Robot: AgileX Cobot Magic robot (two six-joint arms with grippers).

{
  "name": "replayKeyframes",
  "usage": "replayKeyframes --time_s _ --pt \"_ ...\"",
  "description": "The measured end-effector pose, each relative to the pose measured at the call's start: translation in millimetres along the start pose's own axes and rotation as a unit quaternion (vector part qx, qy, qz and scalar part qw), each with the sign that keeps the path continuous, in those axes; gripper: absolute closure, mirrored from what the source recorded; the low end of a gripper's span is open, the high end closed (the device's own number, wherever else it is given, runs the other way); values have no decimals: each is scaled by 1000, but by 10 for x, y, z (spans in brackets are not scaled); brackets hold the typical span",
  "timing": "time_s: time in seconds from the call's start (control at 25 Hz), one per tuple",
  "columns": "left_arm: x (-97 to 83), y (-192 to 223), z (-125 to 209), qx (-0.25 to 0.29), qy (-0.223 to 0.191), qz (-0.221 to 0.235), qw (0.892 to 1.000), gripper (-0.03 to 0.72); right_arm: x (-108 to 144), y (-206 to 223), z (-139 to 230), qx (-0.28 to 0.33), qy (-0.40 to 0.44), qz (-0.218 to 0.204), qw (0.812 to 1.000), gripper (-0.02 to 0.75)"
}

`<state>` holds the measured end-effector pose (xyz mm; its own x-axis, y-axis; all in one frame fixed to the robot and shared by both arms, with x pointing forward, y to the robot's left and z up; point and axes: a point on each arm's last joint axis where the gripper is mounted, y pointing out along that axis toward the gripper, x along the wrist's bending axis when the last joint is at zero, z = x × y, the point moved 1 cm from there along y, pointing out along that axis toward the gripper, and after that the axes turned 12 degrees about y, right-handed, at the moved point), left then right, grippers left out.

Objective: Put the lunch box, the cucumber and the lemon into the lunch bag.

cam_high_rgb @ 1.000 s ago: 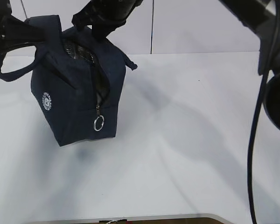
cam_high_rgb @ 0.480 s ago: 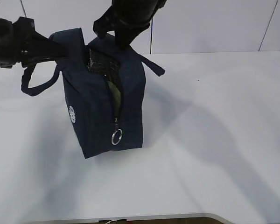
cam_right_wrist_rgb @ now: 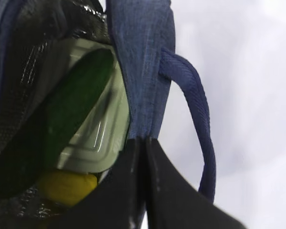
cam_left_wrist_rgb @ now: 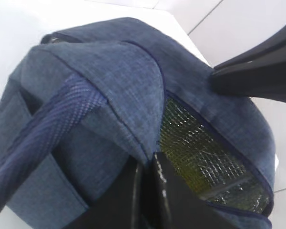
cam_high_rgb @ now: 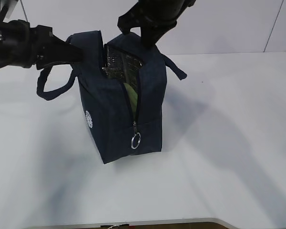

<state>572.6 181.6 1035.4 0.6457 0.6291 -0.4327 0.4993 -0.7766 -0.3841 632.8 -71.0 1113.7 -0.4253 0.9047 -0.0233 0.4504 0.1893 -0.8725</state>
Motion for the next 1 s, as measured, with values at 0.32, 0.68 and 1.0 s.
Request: replayKeyframes --time_s 0.32,0.68,1.0 --pt "-63 206 -48 8 41 20 999 697 44 86 111 27 15 -25 999 732" --pt "-108 380 52 28 78 41 996 697 -3 -20 395 17 55 -16 998 732" --pt "-119 383 28 27 105 42 993 698 -7 124 665 -48 101 -30 993 732"
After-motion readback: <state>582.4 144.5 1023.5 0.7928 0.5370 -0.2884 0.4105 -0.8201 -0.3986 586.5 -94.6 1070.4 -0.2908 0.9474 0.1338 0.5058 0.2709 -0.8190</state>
